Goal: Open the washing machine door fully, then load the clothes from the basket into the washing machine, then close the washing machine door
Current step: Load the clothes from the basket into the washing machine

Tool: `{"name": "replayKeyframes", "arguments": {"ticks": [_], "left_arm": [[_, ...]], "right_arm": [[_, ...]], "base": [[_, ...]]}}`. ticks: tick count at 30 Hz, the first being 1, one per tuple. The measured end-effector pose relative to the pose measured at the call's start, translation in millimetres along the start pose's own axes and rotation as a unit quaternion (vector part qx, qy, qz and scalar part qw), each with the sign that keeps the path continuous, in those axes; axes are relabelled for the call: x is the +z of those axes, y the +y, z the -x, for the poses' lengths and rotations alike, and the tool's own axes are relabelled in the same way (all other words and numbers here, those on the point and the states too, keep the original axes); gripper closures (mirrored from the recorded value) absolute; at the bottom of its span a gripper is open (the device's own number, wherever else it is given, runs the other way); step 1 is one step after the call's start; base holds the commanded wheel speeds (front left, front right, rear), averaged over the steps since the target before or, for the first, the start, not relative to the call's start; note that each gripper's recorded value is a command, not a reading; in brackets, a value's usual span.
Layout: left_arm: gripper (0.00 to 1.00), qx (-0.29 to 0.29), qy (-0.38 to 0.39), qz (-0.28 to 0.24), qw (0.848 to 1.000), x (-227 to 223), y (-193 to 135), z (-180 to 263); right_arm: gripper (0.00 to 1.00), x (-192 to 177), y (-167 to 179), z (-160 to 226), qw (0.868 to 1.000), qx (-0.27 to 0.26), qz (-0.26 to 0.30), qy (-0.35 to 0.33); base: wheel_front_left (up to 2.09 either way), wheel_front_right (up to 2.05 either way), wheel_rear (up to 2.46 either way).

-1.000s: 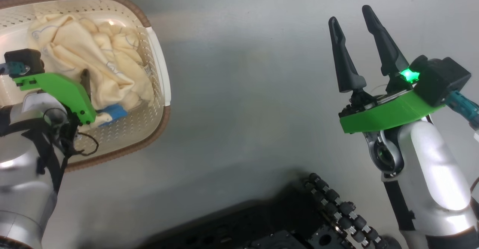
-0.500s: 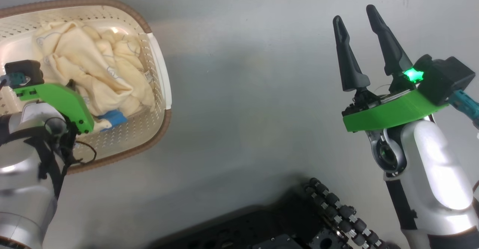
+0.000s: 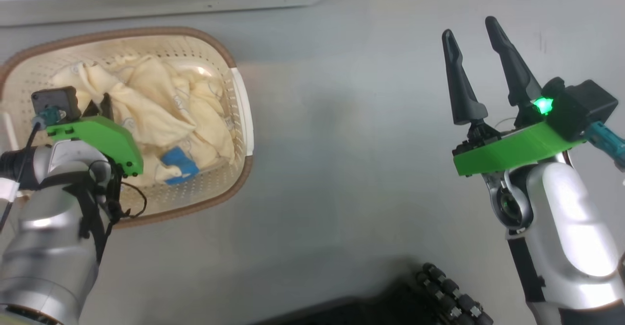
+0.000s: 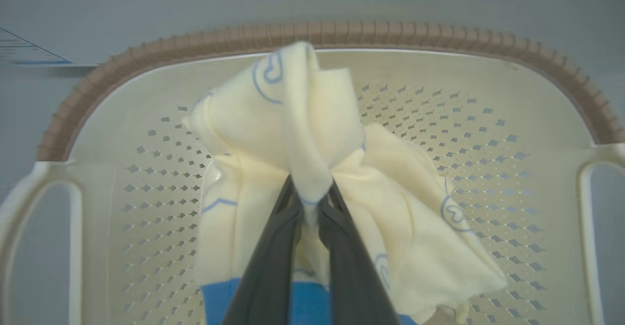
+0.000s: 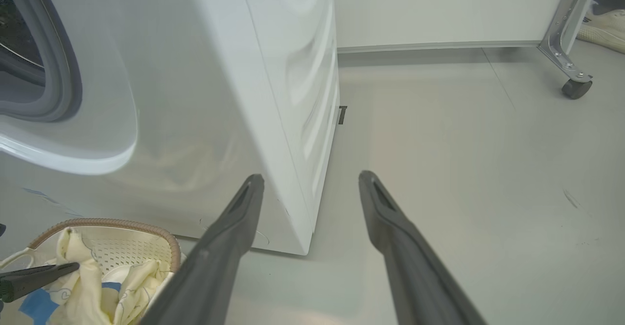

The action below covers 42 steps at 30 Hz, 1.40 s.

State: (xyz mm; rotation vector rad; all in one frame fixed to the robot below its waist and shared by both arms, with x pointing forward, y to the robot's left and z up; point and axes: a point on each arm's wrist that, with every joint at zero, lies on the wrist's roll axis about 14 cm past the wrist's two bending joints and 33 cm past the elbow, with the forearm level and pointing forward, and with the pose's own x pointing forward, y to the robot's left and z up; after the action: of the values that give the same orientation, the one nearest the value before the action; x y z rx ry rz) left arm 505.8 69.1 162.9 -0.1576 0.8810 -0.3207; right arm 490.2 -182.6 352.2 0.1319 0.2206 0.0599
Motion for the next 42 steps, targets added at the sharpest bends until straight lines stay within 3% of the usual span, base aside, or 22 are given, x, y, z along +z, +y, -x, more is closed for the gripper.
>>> {"name": "replayKeyframes", "arguments": {"ticks": [17, 32, 42], "left_arm": [[1.0, 0.033, -0.168, -0.031, 0.985, 94.5, -10.3, 93.6], [1.0, 0.076, -0.315, -0.076, 0.943, 138.7, -17.5, 218.1], [1.0, 0.098, -0.368, -0.084, 0.921, 139.8, -20.3, 277.0]], "right_arm": [[0.0, 41.2, 11.2, 44.8, 1.0, -0.001, 0.009, -0.029], [0.0, 73.5, 23.0, 103.2, 0.998, 0.002, 0.01, -0.062], [0.0, 90.3, 32.6, 128.9, 0.996, 0.011, 0.012, -0.083]], "base": [[0.0, 0.0, 0.0], [0.0, 0.0, 0.0], [0.0, 0.0, 0.0]]}}
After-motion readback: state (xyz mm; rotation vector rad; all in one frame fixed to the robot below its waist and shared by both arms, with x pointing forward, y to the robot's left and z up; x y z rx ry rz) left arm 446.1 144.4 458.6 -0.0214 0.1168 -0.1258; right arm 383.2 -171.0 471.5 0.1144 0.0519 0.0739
